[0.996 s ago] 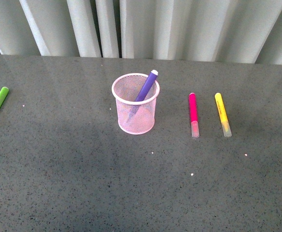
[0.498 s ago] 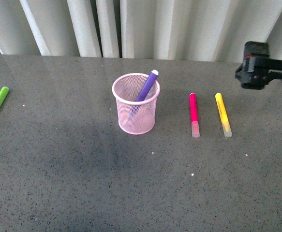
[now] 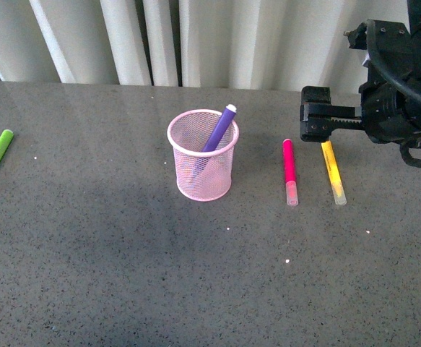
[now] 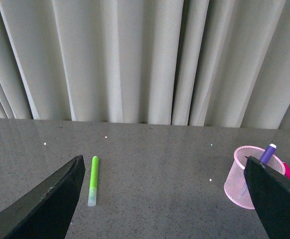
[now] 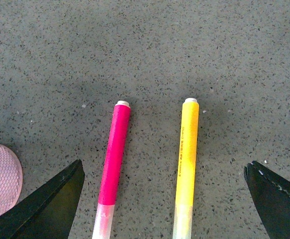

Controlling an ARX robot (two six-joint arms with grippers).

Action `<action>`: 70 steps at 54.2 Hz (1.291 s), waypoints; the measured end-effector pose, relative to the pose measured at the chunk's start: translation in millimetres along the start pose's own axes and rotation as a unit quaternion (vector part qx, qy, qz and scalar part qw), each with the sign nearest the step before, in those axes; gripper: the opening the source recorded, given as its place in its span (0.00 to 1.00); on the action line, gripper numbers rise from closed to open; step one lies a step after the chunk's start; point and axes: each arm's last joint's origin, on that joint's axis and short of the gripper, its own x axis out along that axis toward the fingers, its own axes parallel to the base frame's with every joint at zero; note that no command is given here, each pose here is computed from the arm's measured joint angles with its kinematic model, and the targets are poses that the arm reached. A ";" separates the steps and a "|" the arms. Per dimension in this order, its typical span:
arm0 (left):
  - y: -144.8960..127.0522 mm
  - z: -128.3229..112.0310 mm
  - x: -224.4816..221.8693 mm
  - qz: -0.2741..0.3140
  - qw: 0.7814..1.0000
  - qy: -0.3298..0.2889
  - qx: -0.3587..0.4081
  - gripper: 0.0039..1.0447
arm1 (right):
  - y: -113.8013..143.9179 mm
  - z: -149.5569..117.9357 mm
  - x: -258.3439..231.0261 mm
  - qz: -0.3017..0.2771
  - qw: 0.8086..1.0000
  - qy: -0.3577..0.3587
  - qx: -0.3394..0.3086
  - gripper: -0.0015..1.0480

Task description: Insert purple and pink pens into pink cup

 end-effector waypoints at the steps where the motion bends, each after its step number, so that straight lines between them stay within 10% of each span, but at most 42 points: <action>1: 0.0 0.0 0.0 0.000 1.000 0.000 0.000 0.94 | 0.2 0.1 1.2 -0.001 1.000 0.001 0.000 0.93; 70: 0.0 0.0 0.0 0.000 1.000 0.000 0.000 0.94 | 33.2 -14.0 76.2 0.000 0.999 0.041 0.000 0.93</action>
